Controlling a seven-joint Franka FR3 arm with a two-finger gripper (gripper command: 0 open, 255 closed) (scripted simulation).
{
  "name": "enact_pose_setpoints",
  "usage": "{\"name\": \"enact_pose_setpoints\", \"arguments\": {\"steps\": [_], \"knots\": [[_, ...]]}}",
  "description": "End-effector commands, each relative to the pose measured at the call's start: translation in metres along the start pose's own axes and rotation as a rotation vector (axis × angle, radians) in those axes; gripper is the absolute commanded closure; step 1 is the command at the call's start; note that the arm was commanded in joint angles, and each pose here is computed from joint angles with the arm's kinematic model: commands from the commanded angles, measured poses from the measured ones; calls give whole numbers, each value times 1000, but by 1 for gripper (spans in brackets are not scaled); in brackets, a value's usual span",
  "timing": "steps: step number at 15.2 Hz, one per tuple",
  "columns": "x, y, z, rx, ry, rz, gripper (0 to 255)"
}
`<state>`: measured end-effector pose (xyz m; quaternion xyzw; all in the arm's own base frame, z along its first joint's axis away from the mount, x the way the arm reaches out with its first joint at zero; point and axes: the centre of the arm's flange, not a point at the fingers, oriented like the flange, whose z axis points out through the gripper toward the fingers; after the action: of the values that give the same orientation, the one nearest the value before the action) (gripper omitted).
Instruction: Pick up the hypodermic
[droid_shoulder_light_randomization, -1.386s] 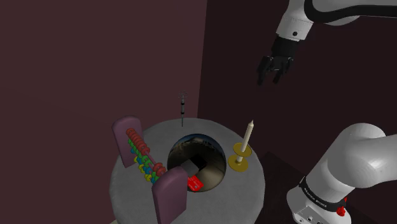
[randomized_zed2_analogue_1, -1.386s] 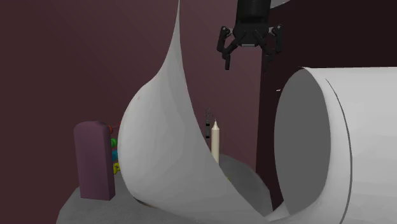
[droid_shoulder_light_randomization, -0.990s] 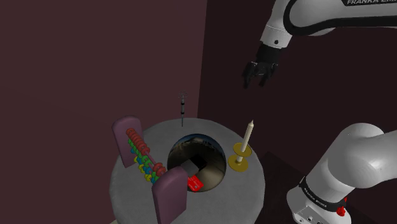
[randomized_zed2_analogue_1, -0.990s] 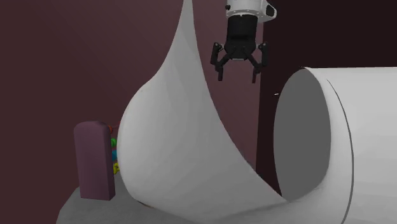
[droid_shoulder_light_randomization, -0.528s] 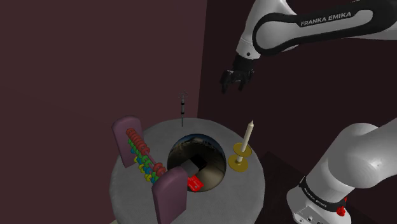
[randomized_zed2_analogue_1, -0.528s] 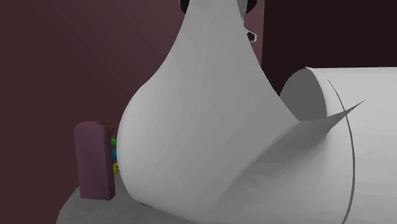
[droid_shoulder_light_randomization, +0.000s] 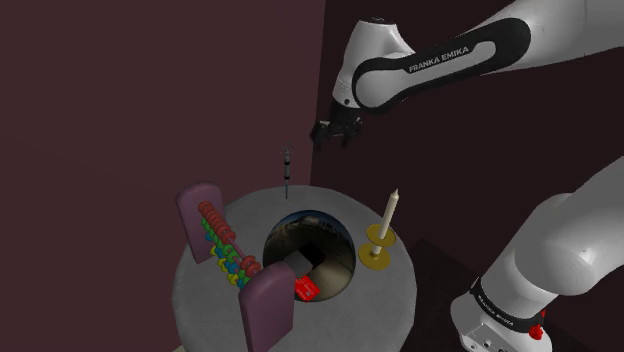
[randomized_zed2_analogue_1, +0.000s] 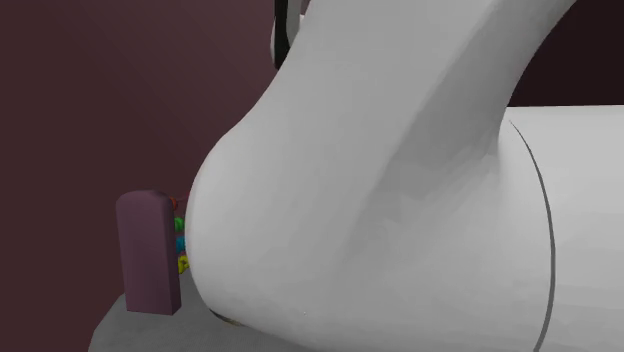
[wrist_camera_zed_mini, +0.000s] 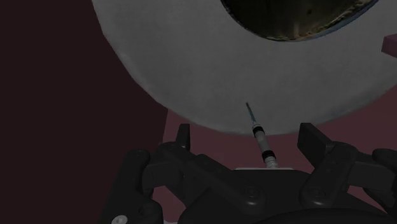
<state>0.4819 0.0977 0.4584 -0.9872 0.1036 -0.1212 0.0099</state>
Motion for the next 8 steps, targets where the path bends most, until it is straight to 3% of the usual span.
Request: {"name": "enact_pose_setpoints", "arguments": {"steps": [1,8], "knots": [[19,-13,16,-3,21,2,0],[71,-59,68,-21,91,7,0]]}}
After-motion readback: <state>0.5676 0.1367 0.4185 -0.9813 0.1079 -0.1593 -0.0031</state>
